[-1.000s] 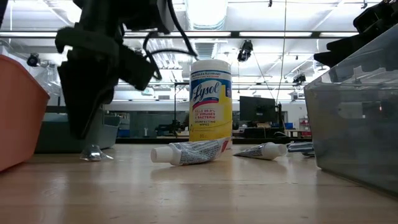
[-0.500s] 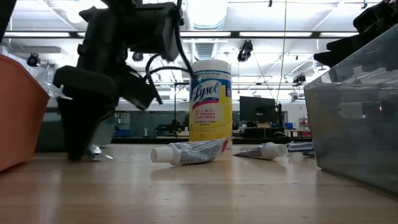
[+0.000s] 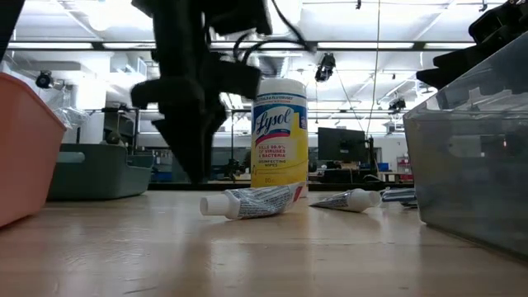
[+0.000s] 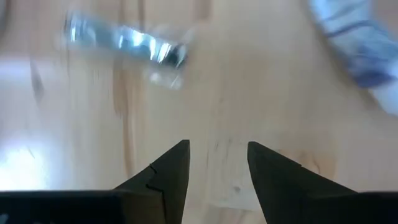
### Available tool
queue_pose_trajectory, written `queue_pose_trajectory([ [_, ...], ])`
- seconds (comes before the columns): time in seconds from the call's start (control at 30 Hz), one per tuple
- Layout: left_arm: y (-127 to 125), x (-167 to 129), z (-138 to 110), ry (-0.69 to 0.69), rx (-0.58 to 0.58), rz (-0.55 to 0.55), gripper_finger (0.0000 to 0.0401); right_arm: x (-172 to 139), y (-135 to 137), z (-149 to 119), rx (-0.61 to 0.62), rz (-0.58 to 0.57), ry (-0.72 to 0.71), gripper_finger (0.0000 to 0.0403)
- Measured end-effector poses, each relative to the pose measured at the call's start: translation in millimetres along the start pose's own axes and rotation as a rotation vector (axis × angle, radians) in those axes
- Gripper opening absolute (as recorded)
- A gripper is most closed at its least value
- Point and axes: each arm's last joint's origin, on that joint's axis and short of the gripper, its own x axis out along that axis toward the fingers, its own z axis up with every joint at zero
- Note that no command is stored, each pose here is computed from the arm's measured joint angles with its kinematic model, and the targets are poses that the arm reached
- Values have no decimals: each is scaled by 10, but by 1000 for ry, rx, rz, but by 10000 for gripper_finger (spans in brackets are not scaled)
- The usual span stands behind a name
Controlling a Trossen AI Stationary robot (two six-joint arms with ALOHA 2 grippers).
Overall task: Pick & Place Travel size toiletries
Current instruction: Put the silver nail cutter into the blue bin
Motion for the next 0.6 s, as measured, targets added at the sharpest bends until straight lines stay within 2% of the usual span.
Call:
queue_pose_trajectory([
  [0.07, -5, -54, 53, -27, 106, -3, 167, 0, 0, 0, 0, 0, 0, 196],
  [0.13, 15, -89, 112, -62, 99, -1, 167, 0, 0, 0, 0, 0, 0, 196],
  [0.2, 110, -95, 202, -117, -64, -11, 167, 0, 0, 0, 0, 0, 0, 196],
  [0.27, 261, -78, 267, -154, -296, -14, 167, 0, 0, 0, 0, 0, 0, 196],
  [0.33, 388, -49, 294, -171, -449, -13, 167, 0, 0, 0, 0, 0, 0, 196],
  [0.43, 482, 2, 283, -168, -511, -10, 167, 0, 0, 0, 0, 0, 0, 196],
  [0.6, 472, 150, 281, -271, -587, -44, 167, 0, 0, 0, 0, 0, 0, 196],
])
